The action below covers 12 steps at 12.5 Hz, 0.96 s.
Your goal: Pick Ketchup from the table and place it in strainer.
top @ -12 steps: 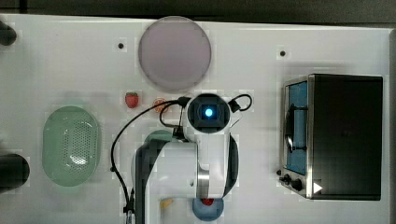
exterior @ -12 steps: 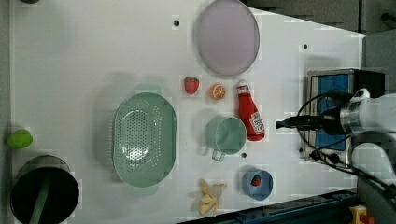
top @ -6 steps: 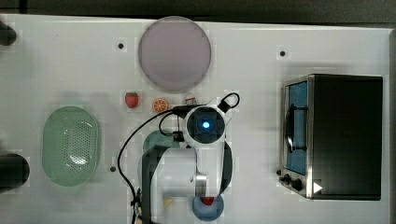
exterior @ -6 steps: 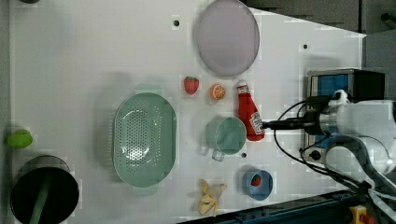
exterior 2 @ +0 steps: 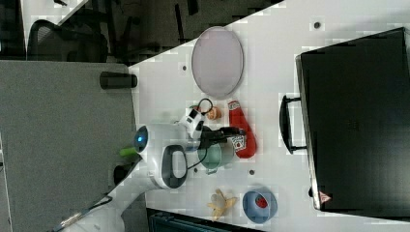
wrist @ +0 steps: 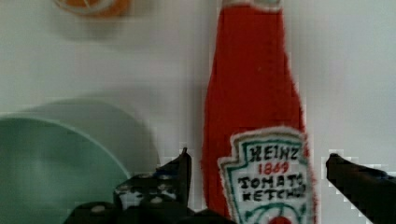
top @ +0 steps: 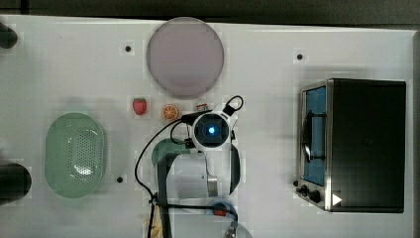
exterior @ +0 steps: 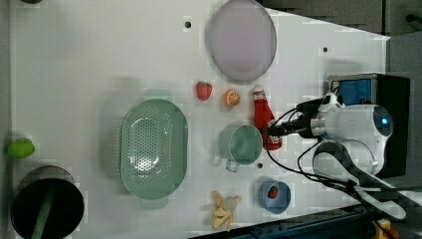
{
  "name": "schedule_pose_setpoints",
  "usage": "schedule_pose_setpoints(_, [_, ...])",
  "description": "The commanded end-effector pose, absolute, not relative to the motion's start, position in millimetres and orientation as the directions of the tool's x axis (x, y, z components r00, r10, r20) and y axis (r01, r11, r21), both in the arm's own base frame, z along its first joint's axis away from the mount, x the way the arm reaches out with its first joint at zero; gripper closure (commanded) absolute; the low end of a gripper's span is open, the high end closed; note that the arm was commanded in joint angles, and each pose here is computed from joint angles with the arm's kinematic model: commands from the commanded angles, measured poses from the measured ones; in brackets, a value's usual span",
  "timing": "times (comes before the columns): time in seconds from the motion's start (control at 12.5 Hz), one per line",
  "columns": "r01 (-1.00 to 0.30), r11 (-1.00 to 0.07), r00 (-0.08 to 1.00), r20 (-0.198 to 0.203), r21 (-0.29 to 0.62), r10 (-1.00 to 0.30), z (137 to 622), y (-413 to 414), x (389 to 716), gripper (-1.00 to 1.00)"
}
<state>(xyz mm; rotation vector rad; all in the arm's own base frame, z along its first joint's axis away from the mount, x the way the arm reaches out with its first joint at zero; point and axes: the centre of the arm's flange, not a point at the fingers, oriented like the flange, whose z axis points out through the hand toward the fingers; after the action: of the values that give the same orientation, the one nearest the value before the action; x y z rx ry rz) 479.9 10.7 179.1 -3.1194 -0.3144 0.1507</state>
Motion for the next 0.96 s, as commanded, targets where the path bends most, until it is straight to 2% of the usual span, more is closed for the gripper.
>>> schedule_pose_setpoints(0.08, [0.238, -0.971, 0.969, -0.066, -0.012, 0.238, 179.1, 9.6, 487.3, -1.00])
schedule_pose_setpoints(0.24, [0.243, -0.970, 0.967, -0.074, -0.019, 0.244, 170.8, 12.9, 487.1, -1.00])
schedule_pose_setpoints(0.32, [0.242, -0.970, 0.967, -0.081, -0.022, 0.243, 166.6, 12.6, 486.3, -0.92])
schedule_pose_setpoints(0.56, [0.239, -0.971, 0.969, -0.062, -0.021, 0.240, 162.1, 11.6, 488.1, -0.25])
schedule_pose_setpoints(0.64, [0.238, -0.971, 0.969, -0.059, -0.020, 0.239, 163.6, 11.2, 489.0, -0.25])
schedule_pose_setpoints(0.88, [0.235, -0.972, 0.972, -0.011, 0.000, 0.235, 192.6, 8.9, 501.3, -0.25])
schedule_pose_setpoints(0.96, [0.230, -0.973, 0.973, -0.012, 0.008, 0.230, 209.1, 7.7, 502.4, -0.25])
